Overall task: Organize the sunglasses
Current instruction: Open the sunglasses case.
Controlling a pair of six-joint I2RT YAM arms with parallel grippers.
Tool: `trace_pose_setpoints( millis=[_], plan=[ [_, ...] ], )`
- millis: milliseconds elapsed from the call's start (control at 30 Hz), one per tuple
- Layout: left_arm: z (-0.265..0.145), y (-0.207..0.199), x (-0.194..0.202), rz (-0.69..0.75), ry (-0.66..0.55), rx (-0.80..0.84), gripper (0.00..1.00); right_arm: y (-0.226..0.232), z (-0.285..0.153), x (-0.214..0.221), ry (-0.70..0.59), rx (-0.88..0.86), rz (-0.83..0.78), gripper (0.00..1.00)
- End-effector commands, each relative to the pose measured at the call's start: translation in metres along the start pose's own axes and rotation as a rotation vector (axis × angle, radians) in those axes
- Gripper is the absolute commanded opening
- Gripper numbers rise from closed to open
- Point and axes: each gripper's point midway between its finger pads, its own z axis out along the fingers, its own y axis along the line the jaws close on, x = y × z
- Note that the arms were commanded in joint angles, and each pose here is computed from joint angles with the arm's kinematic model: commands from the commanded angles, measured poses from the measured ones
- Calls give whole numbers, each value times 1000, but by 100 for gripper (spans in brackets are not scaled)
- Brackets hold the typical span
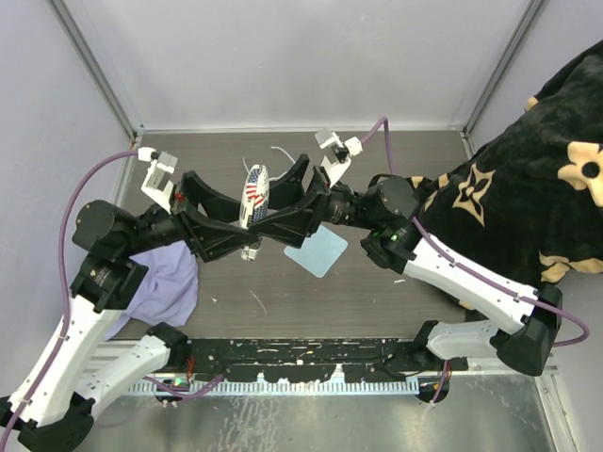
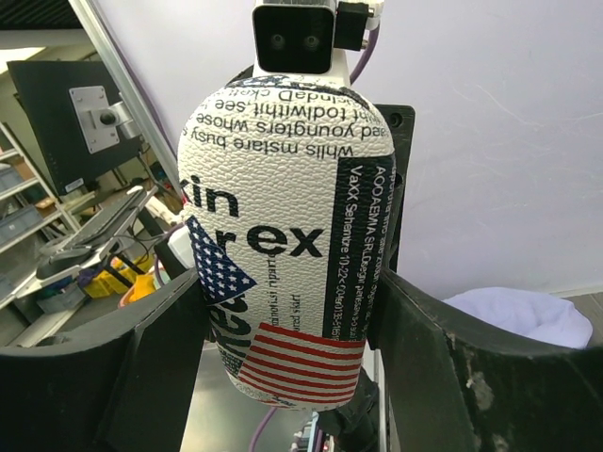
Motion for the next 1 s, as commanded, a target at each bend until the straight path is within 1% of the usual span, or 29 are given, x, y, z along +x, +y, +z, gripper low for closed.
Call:
trace_pose_setpoints(
  millis=[0, 33, 100, 133, 267, 567, 967],
  plan=[
    [-2, -11, -14, 34, -53, 16, 0, 29, -6, -38, -122, -36, -82, 76],
    [-2, -11, -15, 34, -53, 16, 0, 31, -7, -39, -127, -36, -83, 79],
    [-2, -11, -16, 35, -57, 14, 0, 29, -8, -40, -133, -26, -82, 92],
    [-2, -11, -16, 36, -58, 13, 0, 29, -9, -40, -135, -22, -82, 96],
    [-1, -10, -18, 37, -65, 7, 0, 27, -10, -41, -135, 6, -81, 99],
    [-1, -5, -18, 33, -63, -19, 0, 10, -11, -37, -127, 102, -67, 99],
    [-1, -2, -18, 35, -68, -37, 0, 11, -5, -27, -108, 93, -47, 87]
  ],
)
